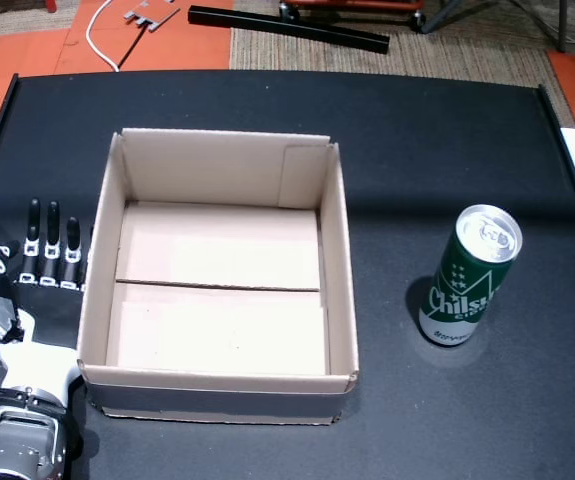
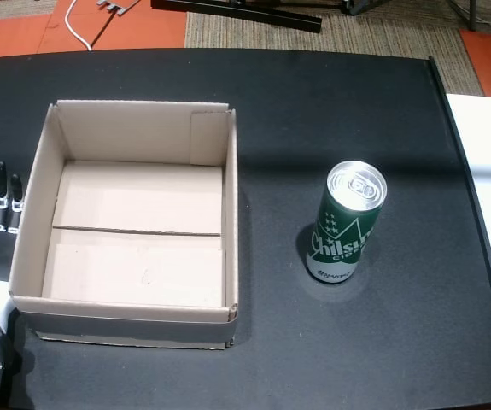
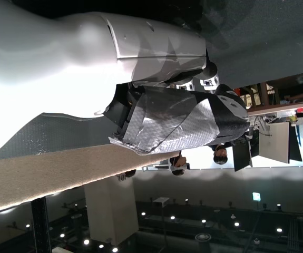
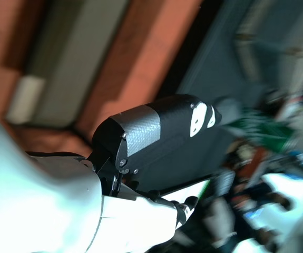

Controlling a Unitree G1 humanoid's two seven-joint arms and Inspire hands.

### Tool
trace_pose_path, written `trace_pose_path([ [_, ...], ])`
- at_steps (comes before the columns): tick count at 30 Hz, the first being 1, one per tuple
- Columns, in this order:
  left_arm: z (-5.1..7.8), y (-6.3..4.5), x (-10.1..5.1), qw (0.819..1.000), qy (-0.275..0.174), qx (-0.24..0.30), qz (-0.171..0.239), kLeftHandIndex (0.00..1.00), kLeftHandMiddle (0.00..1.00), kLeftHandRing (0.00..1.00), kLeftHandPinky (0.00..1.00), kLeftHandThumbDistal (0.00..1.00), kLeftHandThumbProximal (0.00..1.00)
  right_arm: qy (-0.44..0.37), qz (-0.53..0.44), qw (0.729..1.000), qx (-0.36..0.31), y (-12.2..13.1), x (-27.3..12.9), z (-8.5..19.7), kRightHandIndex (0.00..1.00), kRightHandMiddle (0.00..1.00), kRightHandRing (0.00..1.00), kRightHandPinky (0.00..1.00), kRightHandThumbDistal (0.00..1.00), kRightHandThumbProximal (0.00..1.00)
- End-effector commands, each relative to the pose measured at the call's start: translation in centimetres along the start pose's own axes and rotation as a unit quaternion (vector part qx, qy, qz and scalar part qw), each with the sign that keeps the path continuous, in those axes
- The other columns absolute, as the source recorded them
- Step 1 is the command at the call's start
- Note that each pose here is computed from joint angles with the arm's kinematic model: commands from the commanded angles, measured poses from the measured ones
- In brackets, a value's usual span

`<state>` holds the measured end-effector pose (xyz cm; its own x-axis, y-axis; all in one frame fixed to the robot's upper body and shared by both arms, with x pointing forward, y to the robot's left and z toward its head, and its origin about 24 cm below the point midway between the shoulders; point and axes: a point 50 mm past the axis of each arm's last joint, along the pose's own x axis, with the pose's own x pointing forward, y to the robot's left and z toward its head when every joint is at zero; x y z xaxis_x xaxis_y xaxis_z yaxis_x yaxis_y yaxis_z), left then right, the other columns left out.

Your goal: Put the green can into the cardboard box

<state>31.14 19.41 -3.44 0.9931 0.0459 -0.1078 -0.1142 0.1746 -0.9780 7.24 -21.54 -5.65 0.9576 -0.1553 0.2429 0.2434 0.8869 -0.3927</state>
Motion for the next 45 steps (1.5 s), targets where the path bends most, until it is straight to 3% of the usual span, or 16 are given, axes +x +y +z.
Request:
trace_pose_path([
  [1, -1.4, 2.0, -1.5, 0.999, 0.024, -0.018, 0.045, 0.46, 0.45, 0.57, 0.70, 0.04, 0.81, -0.023, 0.015, 1.000, 0.001, 0.0, 2.0, 0.2, 0.91, 0.99, 1.00, 1.00, 0.90, 0.57],
  [3, -1.4, 2.0, -1.5, 0.998, 0.024, -0.022, 0.049, 0.44, 0.43, 0.55, 0.69, 0.03, 0.81, -0.044, 0.032, 0.998, 0.017, 0.4, 3.9, 0.5, 0.93, 1.00, 1.00, 1.00, 0.85, 0.54],
  [8, -1.2, 2.2, -1.6, 0.998, 0.023, -0.023, 0.047, 0.45, 0.43, 0.53, 0.67, 0.03, 0.80, -0.065, 0.046, 0.996, 0.046, 1.3, 6.5, 1.1, 0.94, 1.00, 1.00, 1.00, 0.86, 0.57],
  [12, -1.2, 2.2, -1.7, 0.998, 0.022, -0.020, 0.049, 0.45, 0.42, 0.53, 0.67, 0.02, 0.79, -0.078, 0.042, 0.993, 0.074, 1.7, 7.3, 1.8, 0.96, 1.00, 1.00, 1.00, 0.89, 0.59],
  [18, -1.2, 2.3, -1.7, 0.998, 0.024, -0.012, 0.054, 0.45, 0.43, 0.55, 0.68, 0.03, 0.81, -0.079, 0.041, 0.992, 0.092, 1.6, 7.4, 2.0, 0.97, 1.00, 1.00, 1.00, 0.86, 0.57],
  [27, -1.2, 2.4, -1.8, 0.998, 0.025, -0.018, 0.052, 0.46, 0.43, 0.54, 0.67, 0.03, 0.81, -0.071, 0.063, 0.990, 0.100, 1.6, 8.9, 1.7, 1.00, 1.00, 1.00, 1.00, 0.91, 0.58],
  [32, -1.1, 2.4, -1.8, 0.998, 0.025, -0.019, 0.055, 0.45, 0.43, 0.54, 0.67, 0.03, 0.81, -0.078, 0.067, 0.990, 0.101, 1.6, 11.0, 1.7, 1.00, 1.00, 1.00, 1.00, 0.99, 0.58],
  [45, -0.9, 2.3, -1.7, 0.998, 0.025, -0.017, 0.050, 0.47, 0.42, 0.50, 0.67, 0.05, 0.81, -0.073, 0.086, 0.987, 0.118, 1.5, 14.8, 1.7, 1.00, 1.00, 1.00, 1.00, 1.00, 0.63],
])
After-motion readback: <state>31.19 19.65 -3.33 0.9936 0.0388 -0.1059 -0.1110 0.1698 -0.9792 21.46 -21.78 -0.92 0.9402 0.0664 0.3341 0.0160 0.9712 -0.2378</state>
